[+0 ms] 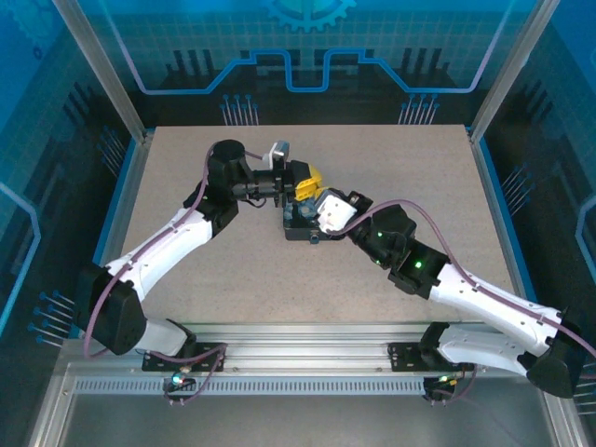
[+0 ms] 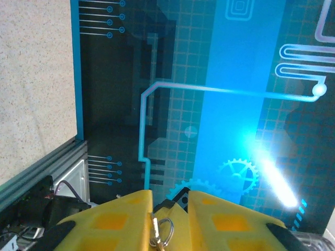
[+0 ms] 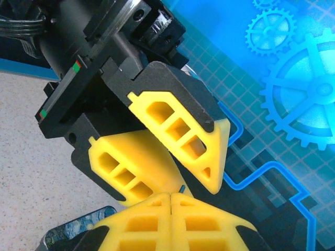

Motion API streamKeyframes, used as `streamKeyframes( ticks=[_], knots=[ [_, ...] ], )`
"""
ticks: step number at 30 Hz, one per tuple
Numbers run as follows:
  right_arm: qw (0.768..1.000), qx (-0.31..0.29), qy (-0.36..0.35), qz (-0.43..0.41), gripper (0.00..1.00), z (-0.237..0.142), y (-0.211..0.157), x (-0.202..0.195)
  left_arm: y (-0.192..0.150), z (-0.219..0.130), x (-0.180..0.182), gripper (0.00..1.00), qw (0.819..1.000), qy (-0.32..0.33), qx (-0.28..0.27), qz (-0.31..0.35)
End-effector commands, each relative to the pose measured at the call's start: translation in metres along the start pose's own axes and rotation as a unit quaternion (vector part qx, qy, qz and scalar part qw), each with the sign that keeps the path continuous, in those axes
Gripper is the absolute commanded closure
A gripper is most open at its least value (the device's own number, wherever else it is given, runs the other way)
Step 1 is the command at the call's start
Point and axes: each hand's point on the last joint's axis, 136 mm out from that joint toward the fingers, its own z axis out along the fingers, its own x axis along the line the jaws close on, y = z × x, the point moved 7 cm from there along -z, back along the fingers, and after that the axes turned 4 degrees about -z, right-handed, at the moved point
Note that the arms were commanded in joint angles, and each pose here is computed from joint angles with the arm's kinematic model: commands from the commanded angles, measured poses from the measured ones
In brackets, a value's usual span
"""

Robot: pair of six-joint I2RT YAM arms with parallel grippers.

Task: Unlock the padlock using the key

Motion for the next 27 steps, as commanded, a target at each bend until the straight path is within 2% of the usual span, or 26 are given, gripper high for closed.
streamKeyframes(
  ticks=[1, 7, 9, 10, 16, 19, 20, 21, 24, 27],
  knots=[
    [1.0, 0.005, 0.016, -0.013, 1.0, -0.004, -0.002, 0.011, -0.004, -0.001, -0.013, 0.82, 0.999, -0.021, 0.019, 0.027],
    [1.0, 0.012, 0.021, -0.011, 1.0, -0.007, -0.005, 0.012, -0.002, -0.001, -0.01, 1.0, 0.999, -0.019, 0.019, 0.029],
    [1.0, 0.015, 0.022, -0.006, 0.99, -0.007, -0.006, 0.012, -0.001, -0.002, -0.01, 1.0, 0.999, -0.018, 0.017, 0.032],
    [1.0, 0.018, 0.02, -0.001, 0.92, -0.007, -0.006, 0.011, 0.0, -0.003, -0.01, 1.0, 0.999, -0.016, 0.011, 0.035],
    [0.996, 0.056, 0.026, 0.067, 0.69, -0.007, -0.019, 0.006, 0.003, -0.015, -0.012, 1.0, 0.995, 0.033, -0.031, 0.093],
    [0.989, 0.076, 0.038, 0.12, 0.61, -0.011, -0.028, 0.005, 0.004, -0.022, -0.01, 1.0, 0.984, 0.092, -0.058, 0.141],
    [0.986, 0.083, 0.043, 0.134, 0.61, -0.012, -0.03, 0.006, 0.004, -0.025, -0.01, 1.0, 0.979, 0.109, -0.068, 0.16],
    [0.983, 0.093, 0.042, 0.153, 0.6, -0.012, -0.033, 0.006, 0.005, -0.029, -0.007, 1.0, 0.973, 0.133, -0.082, 0.172],
    [0.966, 0.123, 0.045, 0.221, 0.44, -0.014, -0.045, 0.006, 0.006, -0.037, -0.004, 1.0, 0.957, 0.164, -0.11, 0.211],
    [0.938, 0.15, 0.055, 0.308, 0.3, -0.012, -0.055, 0.0, 0.009, -0.04, 0.001, 1.0, 0.946, 0.187, -0.122, 0.234]
  ],
)
